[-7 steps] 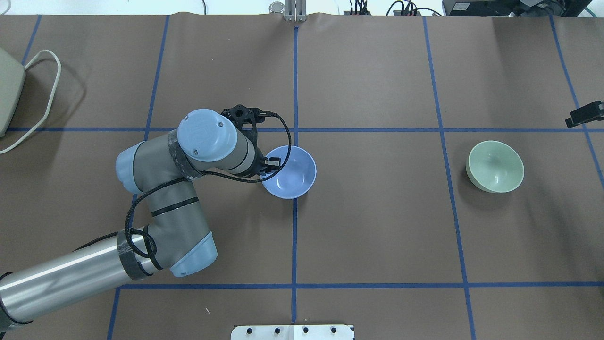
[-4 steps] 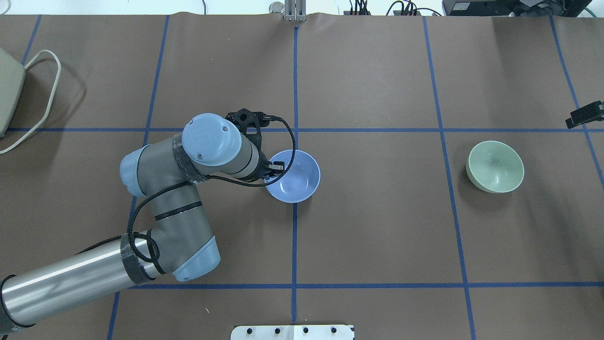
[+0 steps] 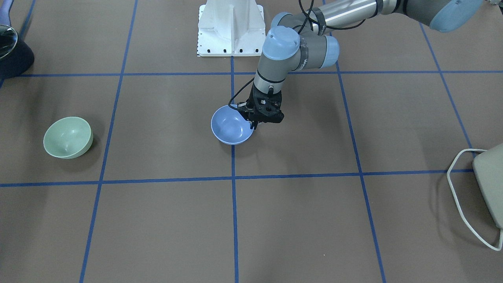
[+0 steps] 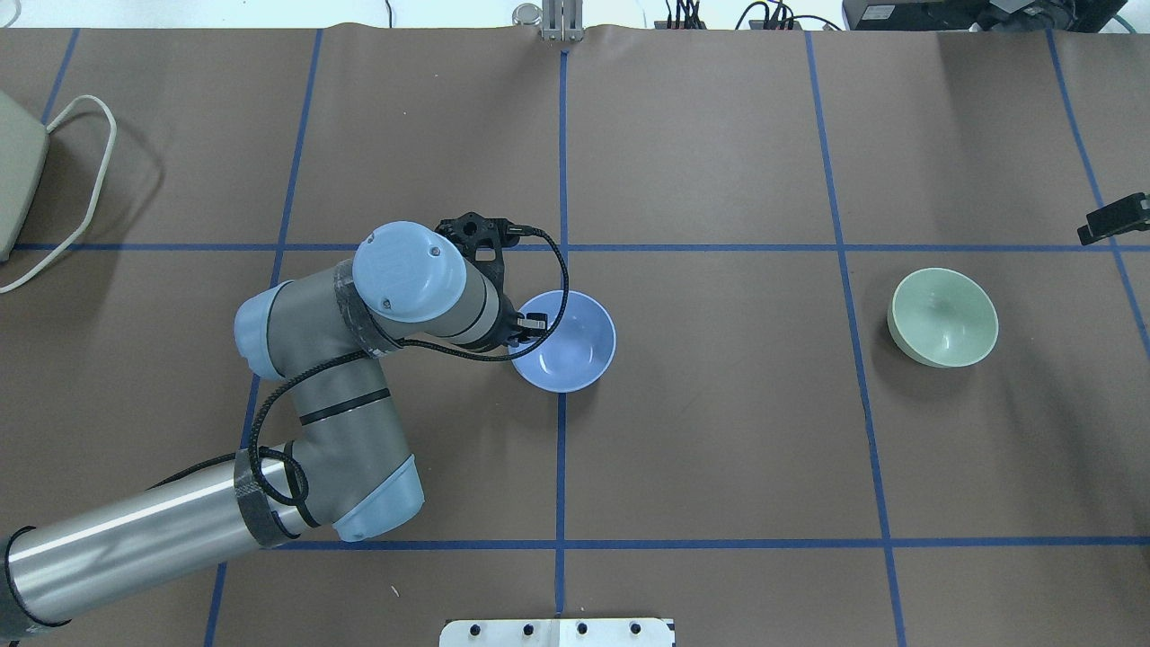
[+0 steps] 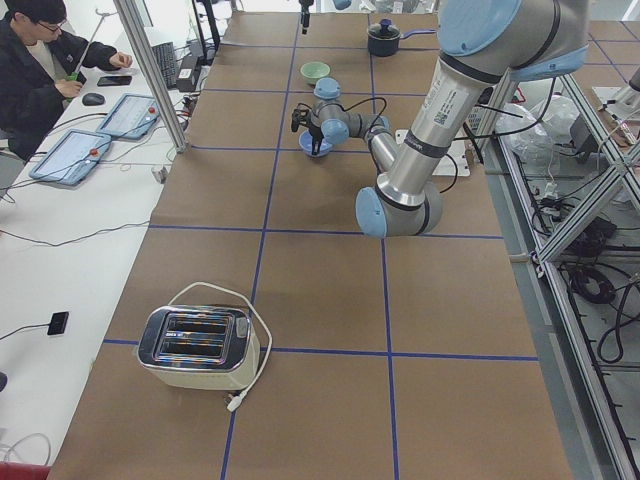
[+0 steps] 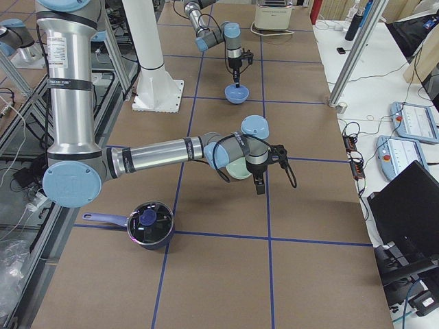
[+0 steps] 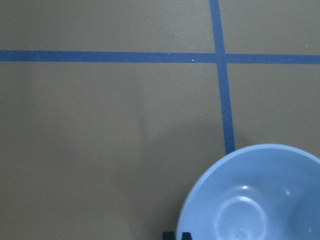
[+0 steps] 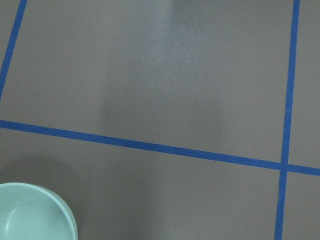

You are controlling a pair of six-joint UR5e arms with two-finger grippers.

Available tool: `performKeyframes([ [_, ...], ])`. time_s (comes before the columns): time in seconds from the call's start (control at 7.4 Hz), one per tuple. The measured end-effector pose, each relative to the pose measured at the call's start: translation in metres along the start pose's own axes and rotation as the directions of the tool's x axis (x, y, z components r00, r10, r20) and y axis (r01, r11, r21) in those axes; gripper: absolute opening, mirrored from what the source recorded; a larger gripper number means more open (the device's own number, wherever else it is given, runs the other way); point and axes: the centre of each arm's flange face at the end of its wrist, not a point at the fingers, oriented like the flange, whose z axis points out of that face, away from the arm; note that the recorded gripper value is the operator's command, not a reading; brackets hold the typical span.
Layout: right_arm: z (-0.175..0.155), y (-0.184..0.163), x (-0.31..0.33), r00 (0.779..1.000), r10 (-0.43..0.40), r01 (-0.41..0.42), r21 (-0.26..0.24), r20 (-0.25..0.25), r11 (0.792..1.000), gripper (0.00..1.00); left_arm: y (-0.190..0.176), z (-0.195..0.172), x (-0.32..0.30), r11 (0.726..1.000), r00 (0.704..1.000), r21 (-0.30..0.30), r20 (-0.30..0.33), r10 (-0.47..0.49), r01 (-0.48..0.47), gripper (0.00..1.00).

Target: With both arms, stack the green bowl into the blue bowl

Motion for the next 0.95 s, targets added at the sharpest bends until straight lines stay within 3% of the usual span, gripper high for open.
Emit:
performKeyframes([
  [0.14,0.0,-0.001,-0.001,1.0,-0.002,0.002,0.001,0.001,1.0,1.0,0.0,0.0,0.0,1.0,1.0,0.006,0.002,0.002,-0.002,0.98],
  [0.54,-0.006,-0.008,-0.008,1.0,-0.012,0.011,0.016,0.008,1.0,1.0,-0.013,-0.027,-0.017,1.0,1.0,0.019,-0.018,-0.003,0.003,0.98],
  [0.68,-0.013,-0.013,-0.015,1.0,-0.023,0.023,0.031,0.015,0.999,1.0,-0.032,-0.049,-0.05,1.0,1.0,-0.002,-0.021,-0.003,0.003,0.98],
  [0.95,-0.029,-0.017,-0.03,0.998,-0.049,0.047,0.063,0.029,0.997,1.0,-0.067,-0.102,-0.15,0.996,0.996,-0.021,0.007,0.09,-0.09,0.98],
])
